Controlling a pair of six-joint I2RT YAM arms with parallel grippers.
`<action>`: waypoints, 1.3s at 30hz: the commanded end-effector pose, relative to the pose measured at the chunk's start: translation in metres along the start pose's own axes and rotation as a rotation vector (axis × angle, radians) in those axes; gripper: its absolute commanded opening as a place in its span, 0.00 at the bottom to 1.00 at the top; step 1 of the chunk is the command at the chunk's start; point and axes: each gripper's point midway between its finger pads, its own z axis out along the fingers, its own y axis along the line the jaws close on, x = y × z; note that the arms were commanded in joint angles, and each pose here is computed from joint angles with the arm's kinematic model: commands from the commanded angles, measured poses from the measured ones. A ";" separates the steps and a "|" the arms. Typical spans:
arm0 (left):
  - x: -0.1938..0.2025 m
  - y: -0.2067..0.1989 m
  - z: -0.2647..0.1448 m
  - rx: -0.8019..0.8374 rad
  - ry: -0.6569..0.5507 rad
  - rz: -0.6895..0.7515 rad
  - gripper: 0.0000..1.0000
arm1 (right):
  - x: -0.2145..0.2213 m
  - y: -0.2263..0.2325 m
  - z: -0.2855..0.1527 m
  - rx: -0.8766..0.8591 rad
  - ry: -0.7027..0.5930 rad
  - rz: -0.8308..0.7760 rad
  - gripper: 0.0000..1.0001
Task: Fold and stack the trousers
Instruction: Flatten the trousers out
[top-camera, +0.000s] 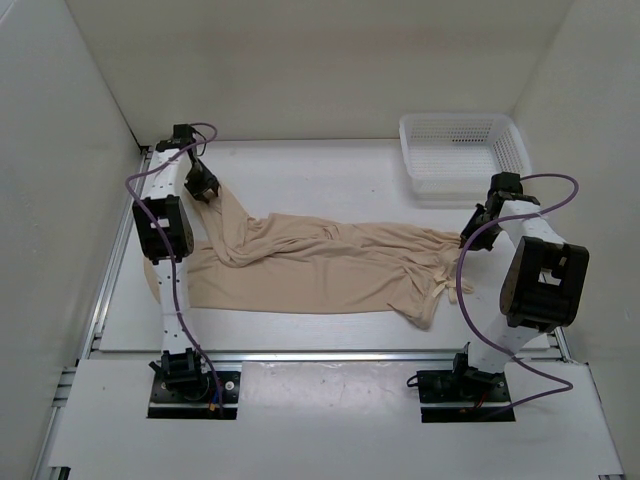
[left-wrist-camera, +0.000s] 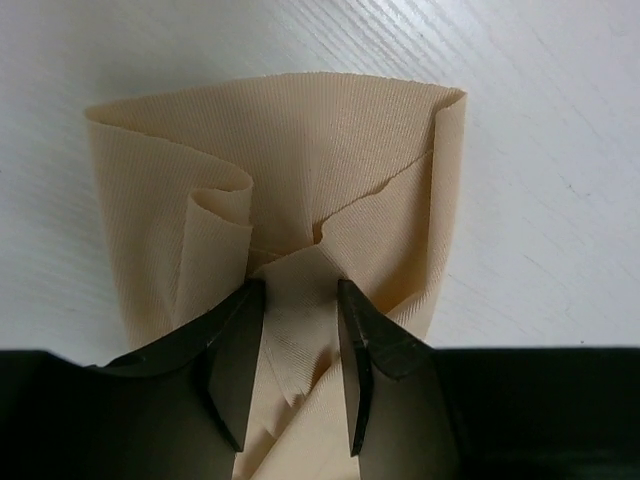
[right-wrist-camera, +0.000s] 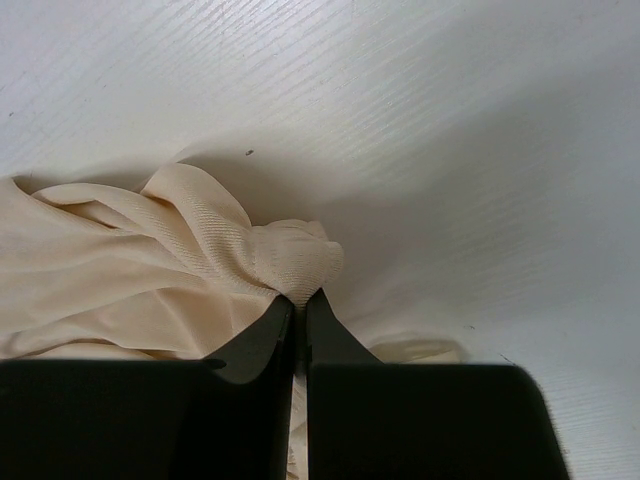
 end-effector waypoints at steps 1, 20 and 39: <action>-0.008 -0.018 -0.012 0.059 -0.030 0.032 0.47 | -0.014 0.006 -0.006 -0.025 -0.030 -0.018 0.00; -0.069 0.036 -0.180 0.054 -0.296 -0.099 0.10 | -0.033 0.019 -0.053 -0.065 -0.147 0.030 0.00; -0.020 0.162 -0.361 0.076 -0.546 -0.250 0.10 | -0.033 -0.001 -0.218 -0.057 -0.568 0.031 0.00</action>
